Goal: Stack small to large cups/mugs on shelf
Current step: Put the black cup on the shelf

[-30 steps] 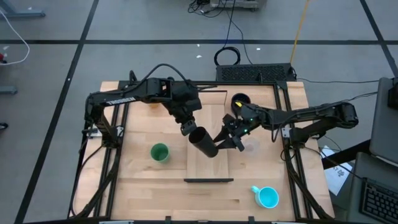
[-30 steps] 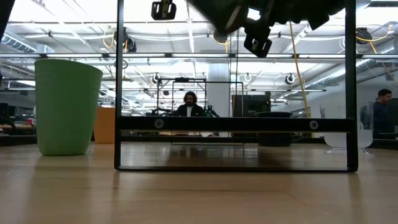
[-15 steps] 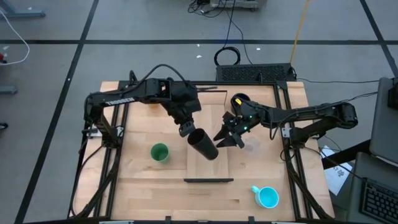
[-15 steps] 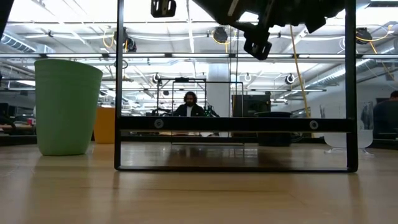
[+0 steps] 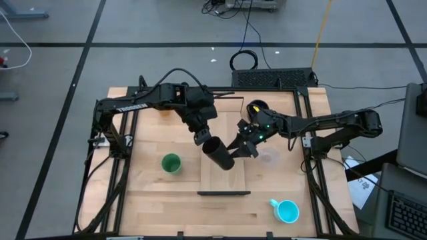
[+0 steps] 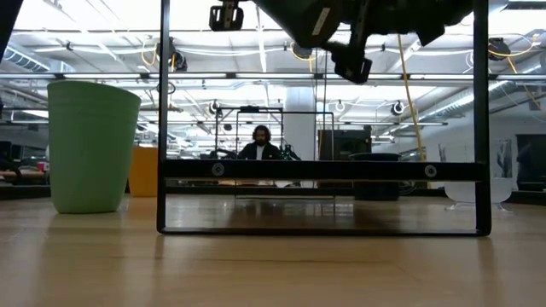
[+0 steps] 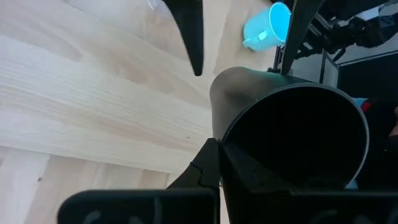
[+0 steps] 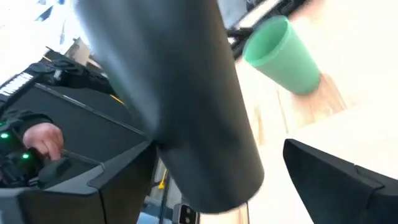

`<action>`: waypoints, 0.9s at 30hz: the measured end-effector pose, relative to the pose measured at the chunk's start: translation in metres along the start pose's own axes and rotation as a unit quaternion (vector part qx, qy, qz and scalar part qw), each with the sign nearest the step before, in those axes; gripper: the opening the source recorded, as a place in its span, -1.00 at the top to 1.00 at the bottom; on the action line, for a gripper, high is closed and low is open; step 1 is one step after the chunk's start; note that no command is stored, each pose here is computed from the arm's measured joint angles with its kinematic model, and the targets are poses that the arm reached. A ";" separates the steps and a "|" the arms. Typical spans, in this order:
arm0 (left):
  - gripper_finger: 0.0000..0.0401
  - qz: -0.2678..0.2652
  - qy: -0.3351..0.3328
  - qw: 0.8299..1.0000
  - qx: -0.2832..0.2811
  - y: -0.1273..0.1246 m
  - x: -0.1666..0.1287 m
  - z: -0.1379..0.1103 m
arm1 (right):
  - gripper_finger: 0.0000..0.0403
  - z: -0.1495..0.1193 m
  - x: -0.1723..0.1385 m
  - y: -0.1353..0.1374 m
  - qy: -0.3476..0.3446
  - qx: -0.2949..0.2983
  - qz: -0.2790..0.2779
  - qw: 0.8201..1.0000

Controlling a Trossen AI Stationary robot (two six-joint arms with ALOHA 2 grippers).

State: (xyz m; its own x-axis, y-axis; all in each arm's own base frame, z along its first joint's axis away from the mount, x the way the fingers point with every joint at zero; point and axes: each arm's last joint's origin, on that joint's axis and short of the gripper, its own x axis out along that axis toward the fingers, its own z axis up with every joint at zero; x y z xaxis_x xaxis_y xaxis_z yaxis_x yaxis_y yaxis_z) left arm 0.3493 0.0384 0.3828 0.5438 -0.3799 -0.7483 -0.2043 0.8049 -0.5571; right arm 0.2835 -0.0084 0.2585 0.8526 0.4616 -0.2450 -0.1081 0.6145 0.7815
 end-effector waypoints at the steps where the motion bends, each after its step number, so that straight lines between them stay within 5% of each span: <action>1: 1.00 0.000 0.003 1.000 0.000 0.001 0.003 0.001 | -0.74 -0.001 0.002 -0.002 0.006 0.000 0.001 1.000; 27: 1.00 -0.085 -0.003 0.995 -0.043 0.034 0.001 0.024 | -0.76 -0.005 0.014 0.012 -0.019 -0.100 0.035 0.994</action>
State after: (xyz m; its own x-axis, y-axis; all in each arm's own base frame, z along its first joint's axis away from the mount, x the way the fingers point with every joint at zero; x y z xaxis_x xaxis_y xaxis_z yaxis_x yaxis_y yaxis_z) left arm 0.3620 0.0764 0.3716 0.5808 -0.5053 -0.6382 -0.1768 0.6870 -0.7048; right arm 0.2916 0.0092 0.2615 0.8581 0.4850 -0.1687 -0.2641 0.6986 0.6650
